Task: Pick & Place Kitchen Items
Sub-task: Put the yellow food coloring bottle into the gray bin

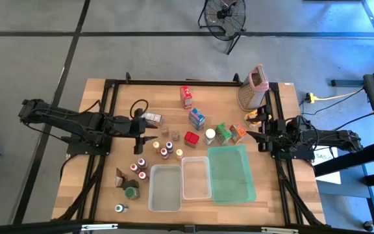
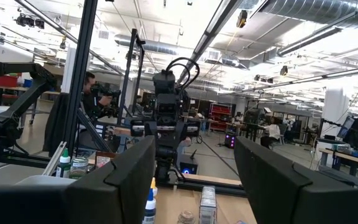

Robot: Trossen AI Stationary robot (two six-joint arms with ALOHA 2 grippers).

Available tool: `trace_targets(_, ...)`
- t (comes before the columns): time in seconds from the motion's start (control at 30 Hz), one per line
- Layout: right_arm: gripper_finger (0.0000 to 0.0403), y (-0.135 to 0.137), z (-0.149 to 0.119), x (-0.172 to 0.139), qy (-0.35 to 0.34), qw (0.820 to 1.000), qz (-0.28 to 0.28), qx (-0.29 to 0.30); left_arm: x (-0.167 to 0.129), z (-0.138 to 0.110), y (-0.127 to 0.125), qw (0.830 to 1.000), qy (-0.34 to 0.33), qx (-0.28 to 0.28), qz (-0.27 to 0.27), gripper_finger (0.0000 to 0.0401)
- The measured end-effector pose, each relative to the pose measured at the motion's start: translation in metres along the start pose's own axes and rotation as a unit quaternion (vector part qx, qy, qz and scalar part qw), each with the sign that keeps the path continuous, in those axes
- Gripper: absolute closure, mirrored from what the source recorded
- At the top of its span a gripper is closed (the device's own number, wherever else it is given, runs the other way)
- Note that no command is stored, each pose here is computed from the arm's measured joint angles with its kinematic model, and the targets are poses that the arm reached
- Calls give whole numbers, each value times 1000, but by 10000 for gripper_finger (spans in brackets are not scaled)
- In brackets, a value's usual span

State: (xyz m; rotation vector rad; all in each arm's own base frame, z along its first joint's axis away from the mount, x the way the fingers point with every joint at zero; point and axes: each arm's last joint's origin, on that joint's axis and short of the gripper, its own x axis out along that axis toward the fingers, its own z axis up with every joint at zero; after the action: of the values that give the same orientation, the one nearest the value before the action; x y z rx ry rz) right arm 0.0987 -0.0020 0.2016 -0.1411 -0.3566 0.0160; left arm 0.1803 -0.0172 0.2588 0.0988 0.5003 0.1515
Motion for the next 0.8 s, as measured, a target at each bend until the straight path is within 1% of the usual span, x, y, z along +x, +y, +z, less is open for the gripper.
trace_targets(0.1,181,0,0,0,0,1000,0,0,0,0,0,1000,0,12,0,219)
trace_targets(0.17,181,0,0,0,-2,1000,0,0,0,0,0,1000,-1,4,0,219)
trace_targets(0.2,181,0,1,0,-6,1000,-1,-1,0,1,0,1000,-3,-20,-4,219)
trace_targets(0.27,181,0,1,0,-8,1000,-1,-1,0,1,-2,996,-2,-85,-23,219)
trace_targets(0.33,181,0,1,0,-7,1000,-1,-1,0,2,-2,994,-8,-108,-29,219)
trace_targets(0.4,181,0,1,0,-6,1000,-1,0,0,5,-1,993,-22,-110,-28,219)
trace_targets(0.47,181,0,1,0,-5,1000,-1,0,0,5,-1,994,-22,-105,-30,219)
trace_targets(0.57,181,0,1,0,-5,1000,-1,6,1,5,-5,991,-16,-120,-50,219)
trace_targets(0.63,181,0,1,0,-5,1000,-1,7,1,5,-6,991,-15,-124,-53,219)
trace_targets(0.8,181,0,1,0,-4,1000,-1,8,5,4,-6,993,-12,-118,-26,219)
